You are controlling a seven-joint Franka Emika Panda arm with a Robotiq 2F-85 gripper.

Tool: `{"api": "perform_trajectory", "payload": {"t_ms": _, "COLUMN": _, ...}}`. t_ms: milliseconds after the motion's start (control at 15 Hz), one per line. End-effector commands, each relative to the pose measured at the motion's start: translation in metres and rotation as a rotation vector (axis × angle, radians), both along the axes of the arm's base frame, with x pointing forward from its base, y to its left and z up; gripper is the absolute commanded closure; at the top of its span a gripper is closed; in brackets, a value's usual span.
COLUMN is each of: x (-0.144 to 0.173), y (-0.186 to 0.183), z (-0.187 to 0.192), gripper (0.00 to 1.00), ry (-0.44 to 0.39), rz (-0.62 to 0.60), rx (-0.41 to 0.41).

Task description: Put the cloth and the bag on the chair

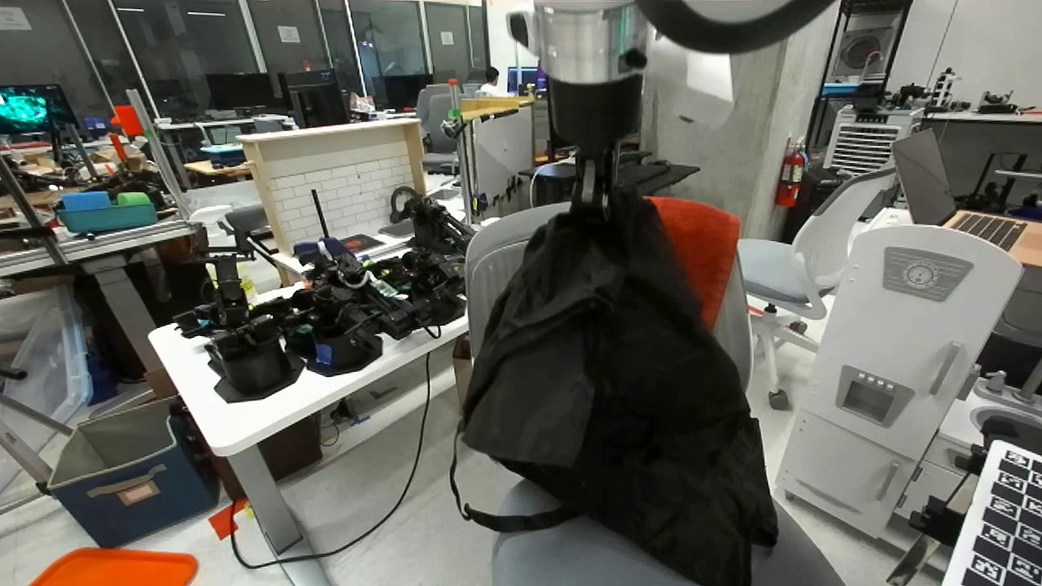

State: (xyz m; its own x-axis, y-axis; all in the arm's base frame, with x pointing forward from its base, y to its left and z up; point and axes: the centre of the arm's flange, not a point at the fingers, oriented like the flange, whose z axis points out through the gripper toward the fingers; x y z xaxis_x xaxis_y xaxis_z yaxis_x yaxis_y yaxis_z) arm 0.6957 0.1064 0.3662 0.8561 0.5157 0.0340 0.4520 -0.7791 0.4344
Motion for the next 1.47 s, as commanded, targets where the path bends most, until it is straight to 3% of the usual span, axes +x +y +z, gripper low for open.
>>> {"api": "perform_trajectory", "payload": {"t_ms": 0, "x": 0.008, "y": -0.017, "z": 0.079, "gripper": 0.98, "ry": -0.082, "rz": -0.016, "rx": 0.001}}
{"api": "perform_trajectory", "payload": {"t_ms": 400, "x": 0.016, "y": -0.065, "z": 0.187, "gripper": 0.98, "ry": -0.208, "rz": -0.083, "rx": 0.019}}
{"api": "perform_trajectory", "payload": {"t_ms": 867, "x": 0.057, "y": -0.184, "z": 0.263, "gripper": 0.98, "ry": -0.240, "rz": -0.226, "rx": 0.052}}
{"api": "perform_trajectory", "payload": {"t_ms": 1133, "x": 0.072, "y": -0.250, "z": 0.285, "gripper": 0.98, "ry": -0.237, "rz": -0.318, "rx": 0.072}}
{"api": "perform_trajectory", "payload": {"t_ms": 1400, "x": 0.086, "y": -0.292, "z": 0.280, "gripper": 0.98, "ry": -0.220, "rz": -0.399, "rx": 0.072}}
